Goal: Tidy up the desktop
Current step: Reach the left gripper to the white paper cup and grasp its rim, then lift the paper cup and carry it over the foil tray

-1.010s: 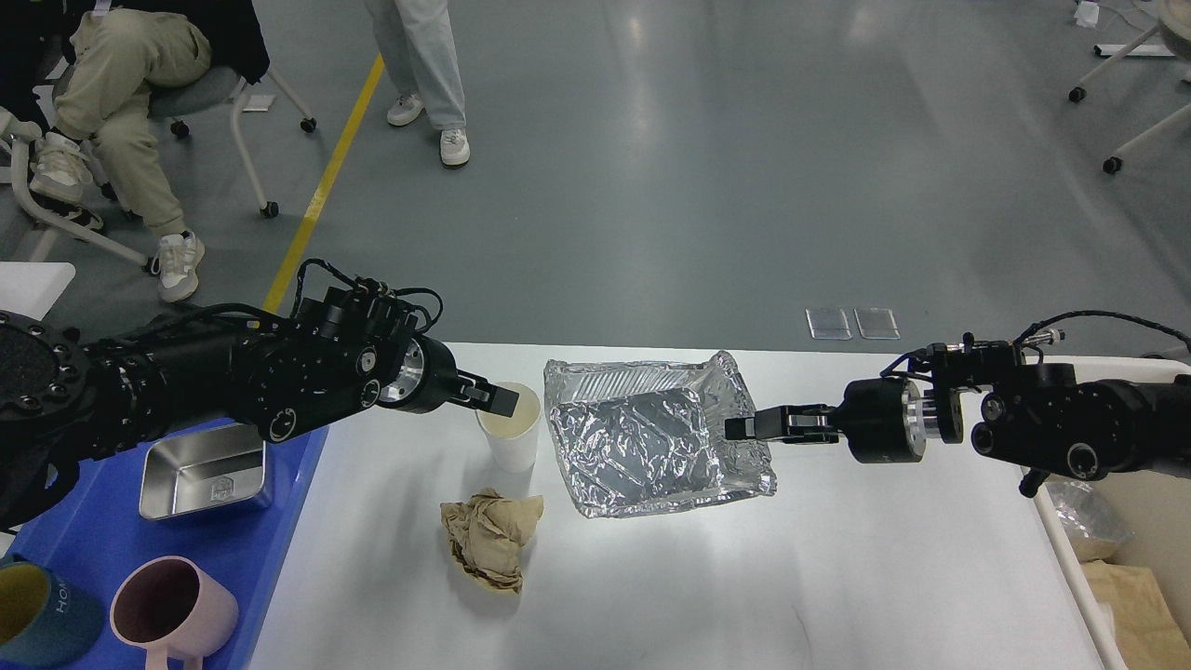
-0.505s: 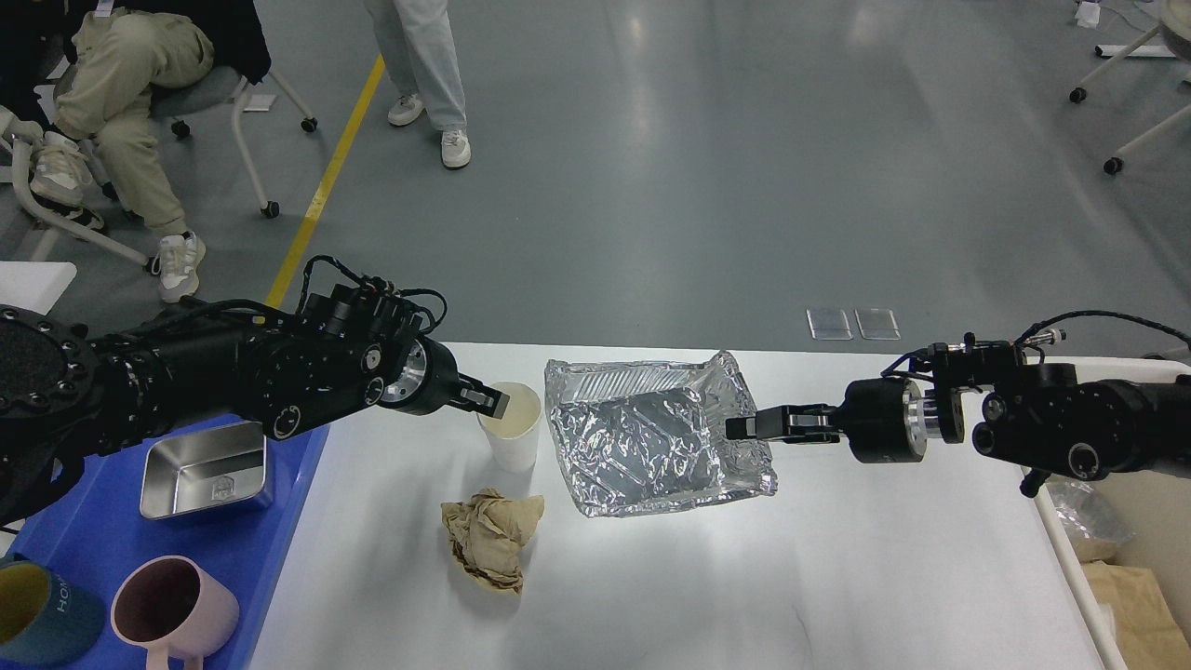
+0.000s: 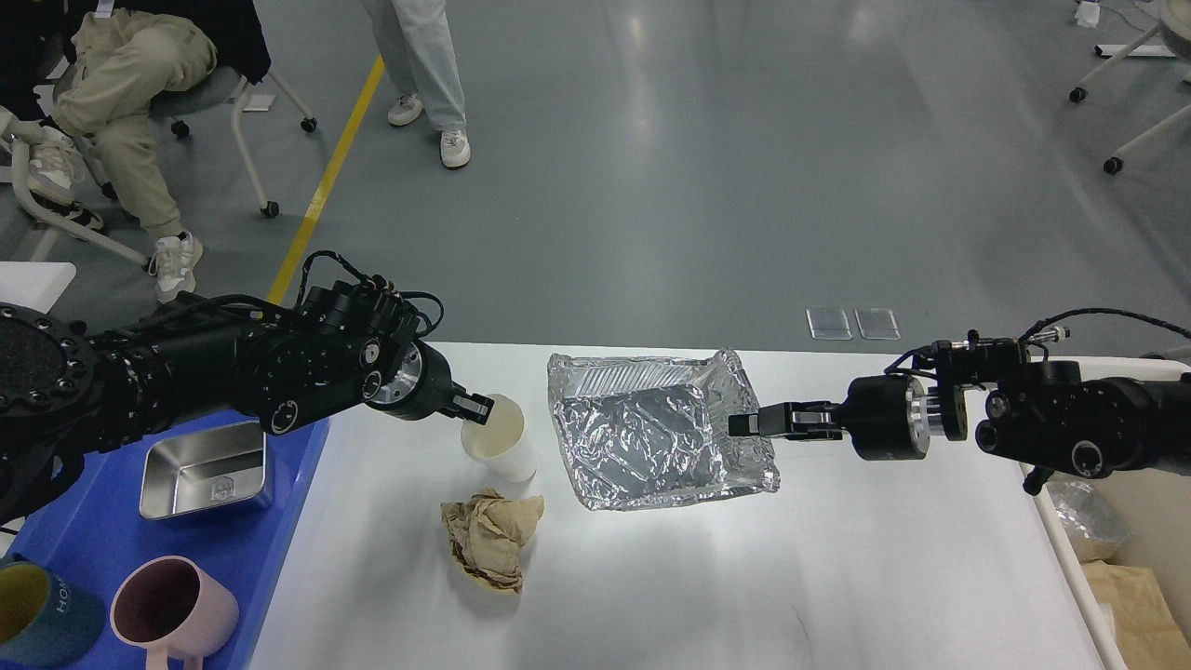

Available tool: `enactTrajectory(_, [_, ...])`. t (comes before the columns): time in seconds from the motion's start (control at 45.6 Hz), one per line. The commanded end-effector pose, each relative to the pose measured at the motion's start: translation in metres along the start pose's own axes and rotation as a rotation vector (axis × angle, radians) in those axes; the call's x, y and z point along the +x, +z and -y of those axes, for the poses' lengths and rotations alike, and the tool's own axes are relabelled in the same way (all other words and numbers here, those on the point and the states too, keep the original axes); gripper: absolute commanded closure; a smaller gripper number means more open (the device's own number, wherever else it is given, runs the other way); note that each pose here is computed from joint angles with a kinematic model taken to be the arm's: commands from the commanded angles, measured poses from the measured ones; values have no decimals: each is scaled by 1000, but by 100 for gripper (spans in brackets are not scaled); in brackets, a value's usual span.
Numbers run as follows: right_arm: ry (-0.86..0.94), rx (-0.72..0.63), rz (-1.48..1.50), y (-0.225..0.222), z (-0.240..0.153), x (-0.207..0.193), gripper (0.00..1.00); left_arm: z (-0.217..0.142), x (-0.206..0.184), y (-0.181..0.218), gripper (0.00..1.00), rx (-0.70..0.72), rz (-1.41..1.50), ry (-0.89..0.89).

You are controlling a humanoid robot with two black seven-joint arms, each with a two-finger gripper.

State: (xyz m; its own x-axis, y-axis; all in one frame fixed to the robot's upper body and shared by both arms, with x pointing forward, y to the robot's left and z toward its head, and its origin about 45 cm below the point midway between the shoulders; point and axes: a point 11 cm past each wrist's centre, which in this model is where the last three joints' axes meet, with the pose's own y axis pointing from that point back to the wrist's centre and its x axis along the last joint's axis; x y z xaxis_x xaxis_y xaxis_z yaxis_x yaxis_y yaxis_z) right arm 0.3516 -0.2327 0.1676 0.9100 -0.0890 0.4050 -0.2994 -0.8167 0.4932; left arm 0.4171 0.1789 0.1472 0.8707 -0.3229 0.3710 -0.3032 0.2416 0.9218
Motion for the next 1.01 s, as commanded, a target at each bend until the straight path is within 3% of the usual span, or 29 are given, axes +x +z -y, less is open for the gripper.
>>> enactTrajectory(0.0, [-2,1,1,0,1,-1,100,0,-2,-1,100,-1,-3,-13])
enactTrajectory(0.483, [0,0,0,0,0,0,100,-15,10,-5,100,-4,-13,-30])
enactTrajectory(0.988, [-1,7,-5,-3,2,2,100,-133,25,-113,100,14,-287,94])
